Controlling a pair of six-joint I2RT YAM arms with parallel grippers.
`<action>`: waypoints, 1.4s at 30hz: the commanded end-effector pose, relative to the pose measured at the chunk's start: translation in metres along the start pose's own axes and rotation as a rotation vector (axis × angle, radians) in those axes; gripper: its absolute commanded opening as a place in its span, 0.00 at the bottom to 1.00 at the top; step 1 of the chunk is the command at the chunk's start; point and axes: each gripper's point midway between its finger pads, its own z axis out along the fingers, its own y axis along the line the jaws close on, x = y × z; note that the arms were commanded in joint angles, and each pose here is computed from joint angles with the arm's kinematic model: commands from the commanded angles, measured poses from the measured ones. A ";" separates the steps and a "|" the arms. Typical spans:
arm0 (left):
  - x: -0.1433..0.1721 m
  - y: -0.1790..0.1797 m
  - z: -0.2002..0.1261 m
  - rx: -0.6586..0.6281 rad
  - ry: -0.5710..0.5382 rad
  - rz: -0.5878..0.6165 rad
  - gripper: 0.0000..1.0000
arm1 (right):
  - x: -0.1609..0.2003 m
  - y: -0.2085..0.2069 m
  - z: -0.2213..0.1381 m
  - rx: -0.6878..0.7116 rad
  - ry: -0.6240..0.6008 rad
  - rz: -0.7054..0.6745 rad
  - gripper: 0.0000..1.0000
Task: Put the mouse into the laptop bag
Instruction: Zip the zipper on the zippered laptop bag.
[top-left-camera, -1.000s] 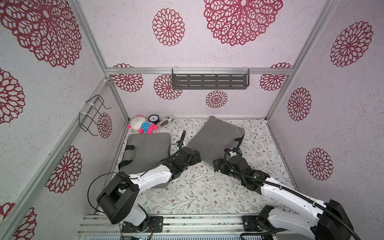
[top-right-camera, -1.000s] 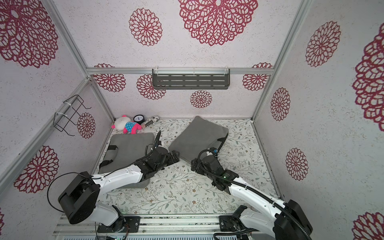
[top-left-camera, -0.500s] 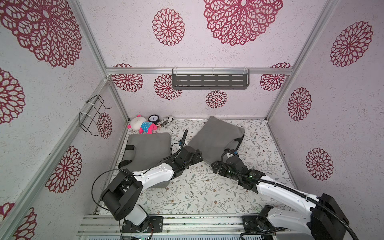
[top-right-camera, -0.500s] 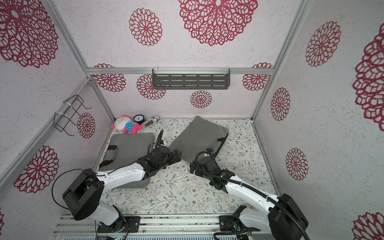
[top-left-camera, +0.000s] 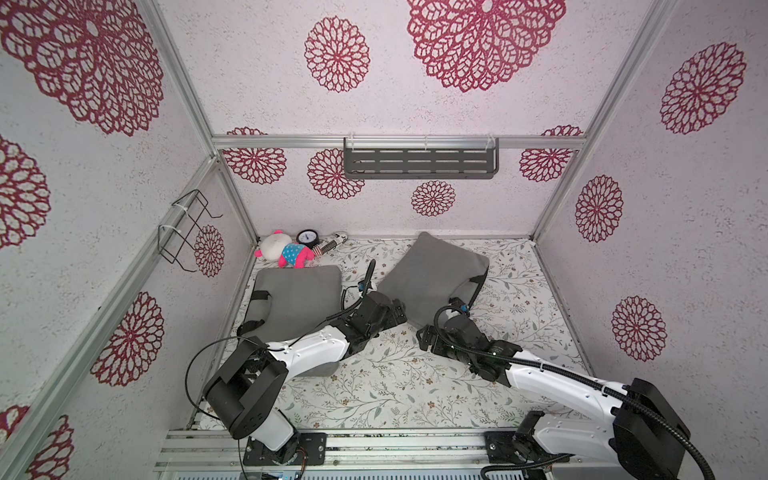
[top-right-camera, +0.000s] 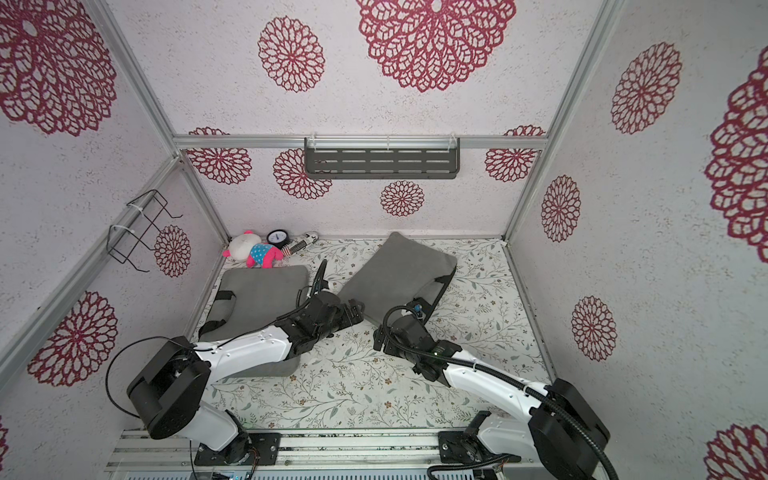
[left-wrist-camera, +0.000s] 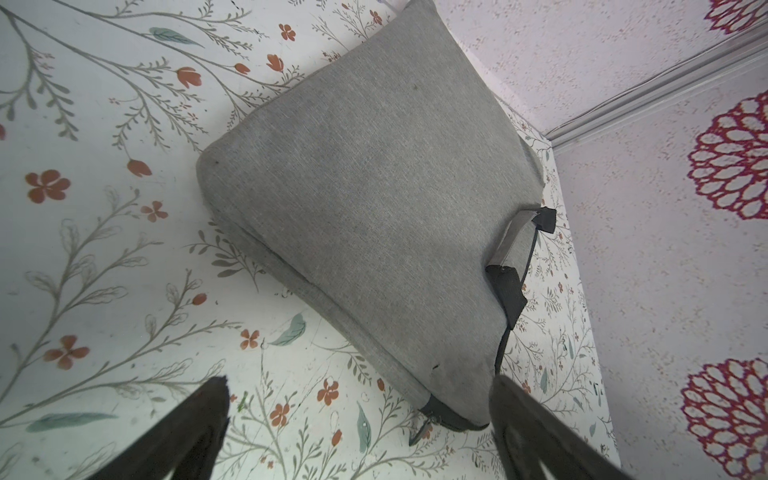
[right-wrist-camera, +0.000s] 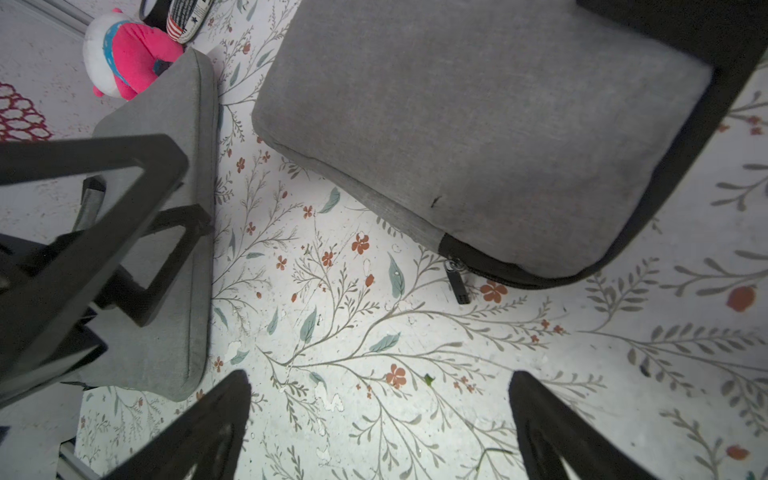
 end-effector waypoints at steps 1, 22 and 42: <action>-0.003 0.003 0.006 -0.003 -0.020 -0.012 1.00 | -0.008 -0.008 0.000 0.035 -0.062 0.014 0.97; -0.004 0.000 0.016 0.062 -0.025 -0.038 1.00 | 0.002 -0.055 0.076 0.496 -0.082 -0.103 0.72; -0.002 0.007 0.022 0.075 -0.014 -0.068 0.99 | 0.019 -0.055 0.085 0.513 -0.037 -0.099 0.18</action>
